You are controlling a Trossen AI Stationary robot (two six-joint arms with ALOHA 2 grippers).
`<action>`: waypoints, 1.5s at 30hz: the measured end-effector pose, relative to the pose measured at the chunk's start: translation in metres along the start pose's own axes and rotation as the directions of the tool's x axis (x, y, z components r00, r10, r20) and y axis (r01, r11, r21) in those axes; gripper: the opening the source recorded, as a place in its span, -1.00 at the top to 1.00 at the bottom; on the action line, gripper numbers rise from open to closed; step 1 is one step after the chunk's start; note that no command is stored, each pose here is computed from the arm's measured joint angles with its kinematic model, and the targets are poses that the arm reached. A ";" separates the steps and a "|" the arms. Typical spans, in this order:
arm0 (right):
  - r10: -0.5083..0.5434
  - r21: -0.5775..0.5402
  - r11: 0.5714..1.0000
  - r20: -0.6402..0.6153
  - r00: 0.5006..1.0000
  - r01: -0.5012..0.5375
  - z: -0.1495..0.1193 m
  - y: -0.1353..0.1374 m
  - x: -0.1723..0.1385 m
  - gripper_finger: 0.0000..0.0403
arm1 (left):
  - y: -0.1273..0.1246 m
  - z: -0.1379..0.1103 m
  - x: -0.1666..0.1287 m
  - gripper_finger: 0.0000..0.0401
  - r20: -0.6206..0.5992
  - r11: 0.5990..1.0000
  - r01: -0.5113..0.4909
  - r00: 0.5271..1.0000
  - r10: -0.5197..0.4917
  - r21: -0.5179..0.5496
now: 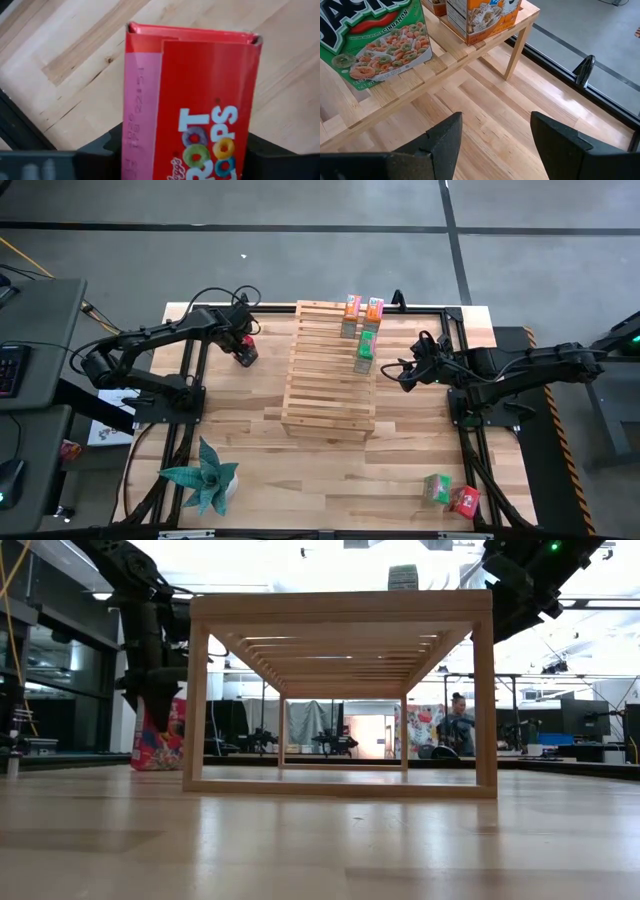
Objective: Stack cereal on shelf
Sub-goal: Put the top left red cereal box on the shelf
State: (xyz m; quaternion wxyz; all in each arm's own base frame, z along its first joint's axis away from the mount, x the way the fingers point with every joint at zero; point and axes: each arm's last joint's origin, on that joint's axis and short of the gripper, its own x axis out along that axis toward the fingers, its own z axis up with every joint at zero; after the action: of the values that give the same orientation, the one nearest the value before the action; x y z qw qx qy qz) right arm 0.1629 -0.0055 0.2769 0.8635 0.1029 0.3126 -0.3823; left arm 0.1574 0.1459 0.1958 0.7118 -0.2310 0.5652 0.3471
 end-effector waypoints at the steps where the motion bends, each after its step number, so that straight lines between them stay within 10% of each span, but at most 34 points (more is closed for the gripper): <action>1: -0.001 0.000 1.000 0.000 1.000 0.001 0.000 0.000 0.000 -0.14 | 0.000 0.000 0.000 0.06 -0.003 1.000 0.002 1.000 -0.002 0.001; 13: -0.018 0.003 1.000 0.010 1.000 0.018 0.000 0.000 0.001 -0.14 | -0.001 0.018 -0.051 0.16 -0.037 1.000 0.014 0.999 -0.013 0.019; 26: -0.051 -0.046 0.998 -0.035 0.998 0.050 -0.003 0.012 0.015 -0.14 | -0.054 0.037 -0.211 0.16 0.318 0.957 0.221 0.908 -0.272 0.190; 33: -0.076 -0.034 0.996 0.020 0.997 0.076 0.000 0.007 0.009 -0.14 | -0.125 0.025 -0.233 0.16 0.375 0.839 0.369 0.769 -0.517 0.400; 37: -0.044 -0.011 0.999 0.071 0.997 0.045 0.004 0.000 -0.001 -0.14 | -0.174 0.027 -0.235 0.16 0.330 0.698 0.443 0.654 -0.681 0.562; 45: -0.001 0.047 0.999 0.130 0.992 -0.006 0.009 -0.009 -0.012 -0.14 | -0.242 0.054 -0.223 0.16 0.273 0.605 0.303 0.685 -0.676 0.736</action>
State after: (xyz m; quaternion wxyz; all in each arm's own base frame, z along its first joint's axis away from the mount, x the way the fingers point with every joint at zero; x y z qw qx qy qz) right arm 0.1544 -0.0077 0.2921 0.8798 0.0985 0.2465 -0.3943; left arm 0.3486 -0.0247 0.4090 0.9401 -0.0225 0.3381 -0.0366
